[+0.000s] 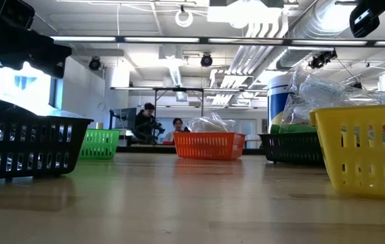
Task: Pick & Place Travel size toiletries
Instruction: Return to Home Position
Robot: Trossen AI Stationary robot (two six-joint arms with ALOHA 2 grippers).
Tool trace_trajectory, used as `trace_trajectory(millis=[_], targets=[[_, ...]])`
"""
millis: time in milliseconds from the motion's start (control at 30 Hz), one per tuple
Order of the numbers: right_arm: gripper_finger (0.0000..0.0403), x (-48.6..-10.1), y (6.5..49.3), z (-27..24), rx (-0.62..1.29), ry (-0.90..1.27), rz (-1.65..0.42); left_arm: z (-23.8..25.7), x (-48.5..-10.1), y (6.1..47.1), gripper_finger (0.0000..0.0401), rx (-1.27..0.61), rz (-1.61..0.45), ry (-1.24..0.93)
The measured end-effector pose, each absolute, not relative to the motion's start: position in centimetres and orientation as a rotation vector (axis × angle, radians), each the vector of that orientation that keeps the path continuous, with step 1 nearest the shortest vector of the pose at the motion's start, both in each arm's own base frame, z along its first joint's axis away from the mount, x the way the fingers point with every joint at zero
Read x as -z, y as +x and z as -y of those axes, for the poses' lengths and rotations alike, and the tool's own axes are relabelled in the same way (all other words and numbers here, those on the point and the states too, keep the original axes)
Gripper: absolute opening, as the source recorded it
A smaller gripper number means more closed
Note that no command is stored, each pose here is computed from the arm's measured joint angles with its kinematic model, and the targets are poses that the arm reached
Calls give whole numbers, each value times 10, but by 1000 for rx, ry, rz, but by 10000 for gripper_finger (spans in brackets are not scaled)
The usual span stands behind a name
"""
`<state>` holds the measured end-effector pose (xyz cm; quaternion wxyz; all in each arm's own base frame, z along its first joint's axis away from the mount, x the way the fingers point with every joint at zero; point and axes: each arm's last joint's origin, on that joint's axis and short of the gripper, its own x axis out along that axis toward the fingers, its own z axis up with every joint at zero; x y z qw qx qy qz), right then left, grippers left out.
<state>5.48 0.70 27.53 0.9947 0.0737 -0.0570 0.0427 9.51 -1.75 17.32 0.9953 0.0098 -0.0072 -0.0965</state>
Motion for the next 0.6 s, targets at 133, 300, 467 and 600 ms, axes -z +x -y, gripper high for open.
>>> trace_trajectory(millis=[133, 300, 467, 600], targets=[[3, -271, 50, -6, -87, 190, 94, 17, -173, 95, 159, 193, 15, 20], [3, -273, 50, -7, -130, 206, 102, 17, -174, 95, 159, 192, 16, 20], [3, -263, 58, -9, -154, 227, 116, 17, -174, 95, 159, 191, 16, 20], [3, -242, 70, -12, -169, 210, 110, 17, -174, 95, 159, 190, 16, 20]])
